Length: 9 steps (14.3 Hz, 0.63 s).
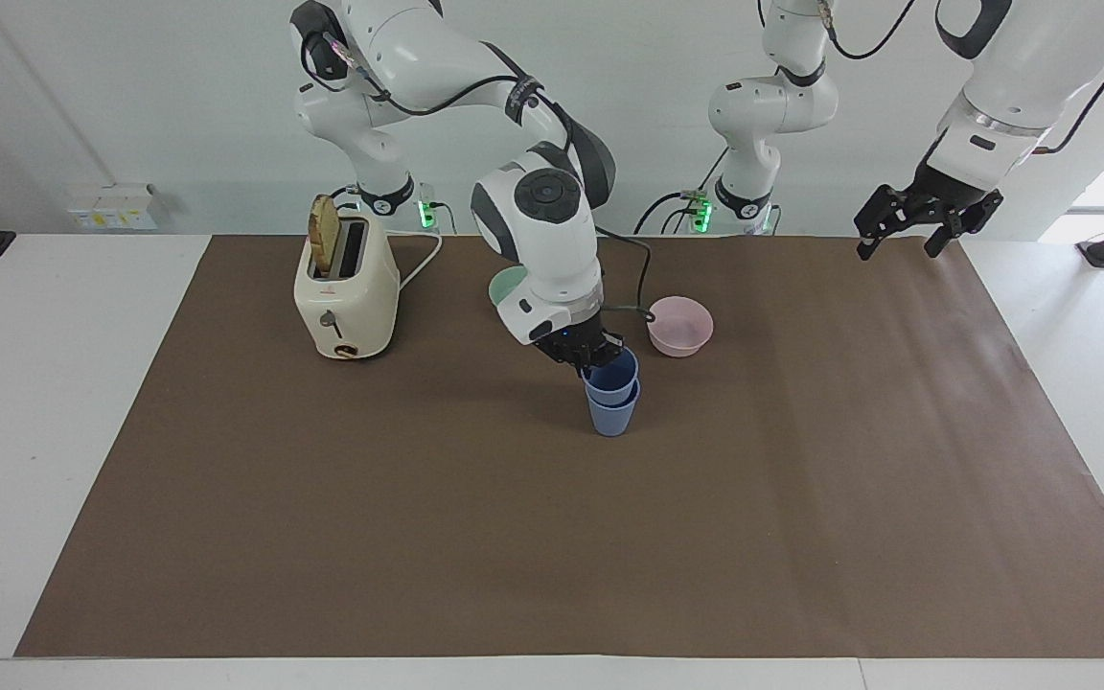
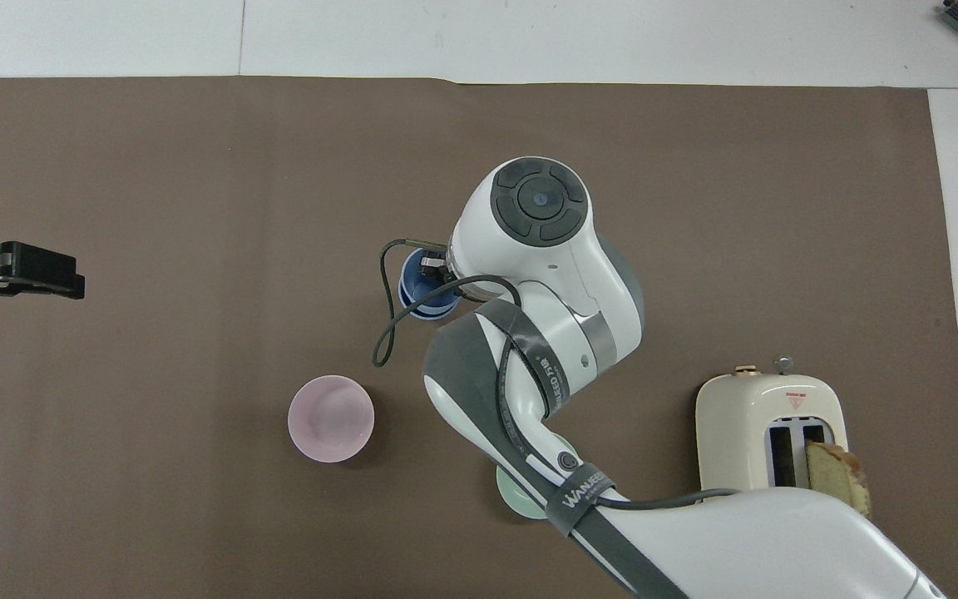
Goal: Stack blue cups with both arms
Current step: 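Lower the blue cup into the centered cup with the right gripper, then open the right gripper and withdraw it away from the stacked cups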
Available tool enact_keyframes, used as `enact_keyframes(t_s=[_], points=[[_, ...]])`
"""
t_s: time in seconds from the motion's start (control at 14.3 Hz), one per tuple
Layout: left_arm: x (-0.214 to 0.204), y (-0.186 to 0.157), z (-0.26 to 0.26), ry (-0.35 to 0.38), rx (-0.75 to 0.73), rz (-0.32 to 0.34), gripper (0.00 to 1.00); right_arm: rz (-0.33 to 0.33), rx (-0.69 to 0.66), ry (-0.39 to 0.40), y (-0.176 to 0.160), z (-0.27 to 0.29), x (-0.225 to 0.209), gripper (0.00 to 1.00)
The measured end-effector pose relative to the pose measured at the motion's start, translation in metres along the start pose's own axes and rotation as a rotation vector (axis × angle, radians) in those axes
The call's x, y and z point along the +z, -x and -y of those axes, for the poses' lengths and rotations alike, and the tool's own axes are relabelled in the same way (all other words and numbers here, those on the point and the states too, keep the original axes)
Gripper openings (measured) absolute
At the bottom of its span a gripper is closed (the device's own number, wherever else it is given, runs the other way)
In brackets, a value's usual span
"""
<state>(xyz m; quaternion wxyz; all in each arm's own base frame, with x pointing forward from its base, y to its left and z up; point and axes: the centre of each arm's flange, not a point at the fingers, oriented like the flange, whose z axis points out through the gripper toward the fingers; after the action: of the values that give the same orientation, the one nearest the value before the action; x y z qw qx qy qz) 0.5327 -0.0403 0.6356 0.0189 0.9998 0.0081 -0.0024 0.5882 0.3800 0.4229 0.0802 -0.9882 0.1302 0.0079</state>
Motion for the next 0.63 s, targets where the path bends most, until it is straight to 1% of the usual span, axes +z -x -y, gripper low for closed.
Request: enact_keyframes(t_s=[0.07,0.21,0.28,0.35,0.42,0.49,0.56,0.63], points=[[0.0,0.0,0.0,0.0,0.0,0.0,1.0,-0.003,0.001,-0.002,-0.0007,-0.0002,-0.0004,0.2],[0.0,0.0,0.0,0.0,0.0,0.0,1.0,-0.005,0.003,-0.005,-0.0019,-0.0007,-0.0008,0.45],[0.0,0.0,0.0,0.0,0.0,0.0,1.0,-0.009,0.003,-0.009,-0.0024,-0.0005,-0.0012,0.55],[0.0,0.0,0.0,0.0,0.0,0.0,1.0,-0.012,0.003,-0.012,-0.0028,-0.0002,-0.0016,0.58],[0.0,0.0,0.0,0.0,0.0,0.0,1.0,-0.012,0.003,-0.012,-0.0028,-0.0002,-0.0016,0.58],[0.0,0.0,0.0,0.0,0.0,0.0,1.0,-0.012,0.004,-0.012,-0.0031,-0.0005,-0.0014,0.61],[0.0,0.0,0.0,0.0,0.0,0.0,1.0,-0.012,0.006,-0.01,-0.0039,-0.0015,-0.0012,0.61],[0.0,0.0,0.0,0.0,0.0,0.0,1.0,-0.013,0.01,-0.009,-0.0062,-0.0038,-0.0014,0.68]])
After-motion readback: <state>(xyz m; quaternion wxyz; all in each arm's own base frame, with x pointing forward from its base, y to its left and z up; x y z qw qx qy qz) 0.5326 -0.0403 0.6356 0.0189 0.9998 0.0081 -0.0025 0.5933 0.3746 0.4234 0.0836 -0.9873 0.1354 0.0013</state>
